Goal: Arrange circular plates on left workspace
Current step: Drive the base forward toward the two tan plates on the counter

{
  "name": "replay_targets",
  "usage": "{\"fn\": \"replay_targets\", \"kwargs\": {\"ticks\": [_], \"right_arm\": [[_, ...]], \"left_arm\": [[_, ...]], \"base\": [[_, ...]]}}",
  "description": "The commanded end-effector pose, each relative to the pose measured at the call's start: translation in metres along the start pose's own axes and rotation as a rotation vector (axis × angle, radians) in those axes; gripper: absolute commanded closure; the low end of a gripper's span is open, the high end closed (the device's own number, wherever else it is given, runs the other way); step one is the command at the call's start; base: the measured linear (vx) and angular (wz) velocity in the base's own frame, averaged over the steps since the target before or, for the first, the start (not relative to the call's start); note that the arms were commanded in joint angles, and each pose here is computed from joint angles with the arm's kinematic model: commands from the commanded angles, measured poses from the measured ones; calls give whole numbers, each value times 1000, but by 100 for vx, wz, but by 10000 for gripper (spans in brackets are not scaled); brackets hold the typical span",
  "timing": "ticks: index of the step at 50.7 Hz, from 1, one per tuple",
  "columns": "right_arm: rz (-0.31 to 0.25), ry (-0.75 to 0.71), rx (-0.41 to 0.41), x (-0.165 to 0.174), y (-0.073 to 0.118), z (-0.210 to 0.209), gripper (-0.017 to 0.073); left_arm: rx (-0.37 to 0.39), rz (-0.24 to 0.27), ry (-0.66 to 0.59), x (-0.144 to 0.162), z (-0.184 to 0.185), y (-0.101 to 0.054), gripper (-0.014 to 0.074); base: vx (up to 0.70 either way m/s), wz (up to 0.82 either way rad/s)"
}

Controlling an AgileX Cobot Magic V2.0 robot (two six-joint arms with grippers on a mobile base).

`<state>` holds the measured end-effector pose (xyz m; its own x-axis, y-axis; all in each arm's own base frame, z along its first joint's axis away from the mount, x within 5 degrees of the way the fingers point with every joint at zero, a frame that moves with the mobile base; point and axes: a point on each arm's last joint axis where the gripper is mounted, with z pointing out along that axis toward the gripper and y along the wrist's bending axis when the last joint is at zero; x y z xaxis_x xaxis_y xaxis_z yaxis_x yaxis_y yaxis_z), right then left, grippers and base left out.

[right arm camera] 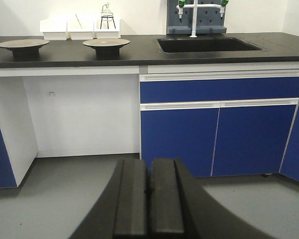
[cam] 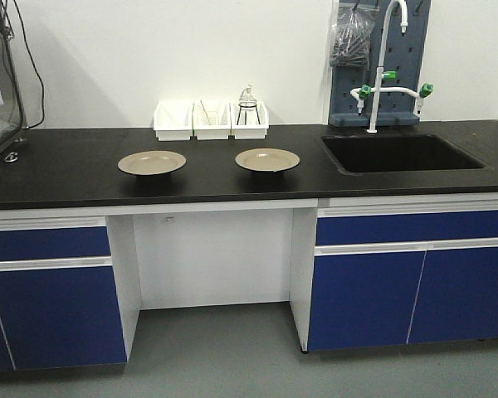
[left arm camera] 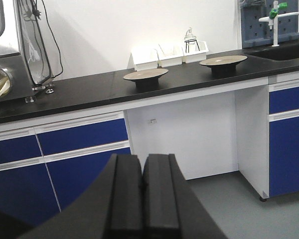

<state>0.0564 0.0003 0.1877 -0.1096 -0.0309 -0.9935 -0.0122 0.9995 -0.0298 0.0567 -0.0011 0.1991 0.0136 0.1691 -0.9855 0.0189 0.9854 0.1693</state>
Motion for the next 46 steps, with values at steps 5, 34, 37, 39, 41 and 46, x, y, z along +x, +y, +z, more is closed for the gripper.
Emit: {"fn": "replay_targets", "kwargs": {"ticks": [5,34,37,39,41,46], "right_arm": [[-12,-67,5,-1,0,1,564],[-12,-67,5,-1,0,1,564],[-12,-67,5,-1,0,1,564],[-12,-67,5,-1,0,1,564],[-12,-67,5,-1,0,1,564],[-12,-67,5,-1,0,1,564]], "left_arm": [[-2,-10,-68,-1,0,0,594],[-2,-10,-68,-1,0,0,594],[-2,-10,-68,-1,0,0,594],[-2,-10,-68,-1,0,0,594],[-2,-10,-68,-1,0,0,594],[-2,-10,-68,-1,0,0,594]], "base": [[0,0],[1,0],[5,2],[7,3],[9,2],[13,1]]}}
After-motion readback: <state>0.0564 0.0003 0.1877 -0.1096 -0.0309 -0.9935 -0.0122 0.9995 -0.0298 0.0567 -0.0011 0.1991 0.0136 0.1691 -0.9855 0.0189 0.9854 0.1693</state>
